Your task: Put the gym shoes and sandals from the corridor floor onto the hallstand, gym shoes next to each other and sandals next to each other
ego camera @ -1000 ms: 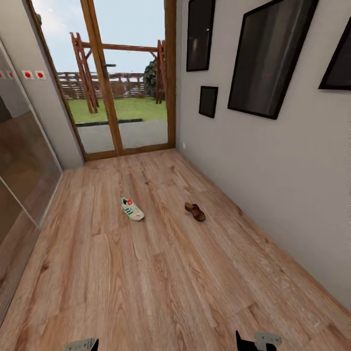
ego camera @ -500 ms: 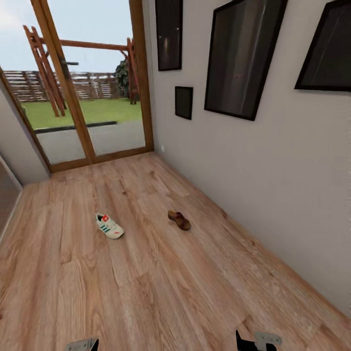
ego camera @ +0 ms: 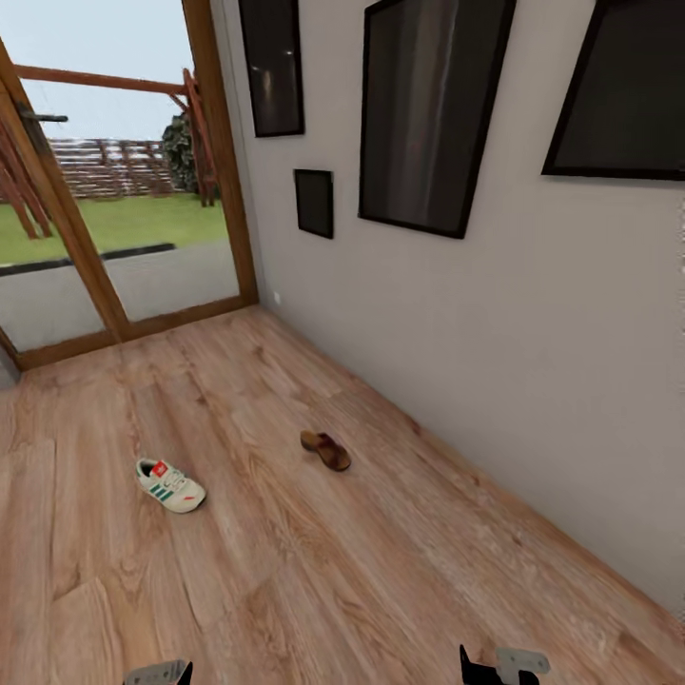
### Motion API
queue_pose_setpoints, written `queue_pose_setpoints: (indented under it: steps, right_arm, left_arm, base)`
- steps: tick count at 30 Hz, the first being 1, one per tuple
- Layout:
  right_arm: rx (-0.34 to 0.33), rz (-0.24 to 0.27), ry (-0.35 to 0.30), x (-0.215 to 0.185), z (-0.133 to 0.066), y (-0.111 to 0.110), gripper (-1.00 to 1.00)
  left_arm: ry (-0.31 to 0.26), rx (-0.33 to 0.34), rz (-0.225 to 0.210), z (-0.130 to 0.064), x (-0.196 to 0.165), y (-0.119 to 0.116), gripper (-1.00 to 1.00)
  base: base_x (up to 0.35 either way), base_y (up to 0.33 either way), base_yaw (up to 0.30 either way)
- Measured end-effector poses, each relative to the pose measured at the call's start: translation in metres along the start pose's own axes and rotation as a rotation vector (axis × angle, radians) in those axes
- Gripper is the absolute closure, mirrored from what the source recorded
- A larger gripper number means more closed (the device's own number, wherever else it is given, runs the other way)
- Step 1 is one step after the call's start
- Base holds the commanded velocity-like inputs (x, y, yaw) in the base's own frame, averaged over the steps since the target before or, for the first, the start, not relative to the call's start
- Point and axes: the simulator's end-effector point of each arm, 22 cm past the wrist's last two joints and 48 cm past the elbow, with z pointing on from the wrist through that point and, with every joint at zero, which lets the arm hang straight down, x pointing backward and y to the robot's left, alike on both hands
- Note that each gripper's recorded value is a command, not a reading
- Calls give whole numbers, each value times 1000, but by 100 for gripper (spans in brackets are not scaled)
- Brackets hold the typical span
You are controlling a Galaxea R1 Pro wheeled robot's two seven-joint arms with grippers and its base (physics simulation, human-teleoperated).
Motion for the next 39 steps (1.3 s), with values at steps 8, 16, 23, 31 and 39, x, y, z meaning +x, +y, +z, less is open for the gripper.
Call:
queue_pose_setpoints:
  steps: [8,16,23,31,39]
  right_arm:
    - [2,0,0,0,0,0,-100]
    - [5,14,2,-2,2,4,-100]
    - [14,10,8,-2,3,-1,-100]
    - [45,1,-6,-10,6,-25,-100]
    - [49,3,-8,-11,7,-27,-100]
  left_arm:
    - [0,0,0,0,0,0,-100]
    - [7,-4,12,0,0,3,-100]
    - [-16,4,9,5,-11,-3,-100]
    - [-25,12,13,6,-15,-9,-100]
    - [-26,13,18,6,-16,-8,-100]
  base:
    - [282,223,-177]
    - [177,140,-12]
    - [0,7,0]
    - [122,114,0]
    - [154,265,0]
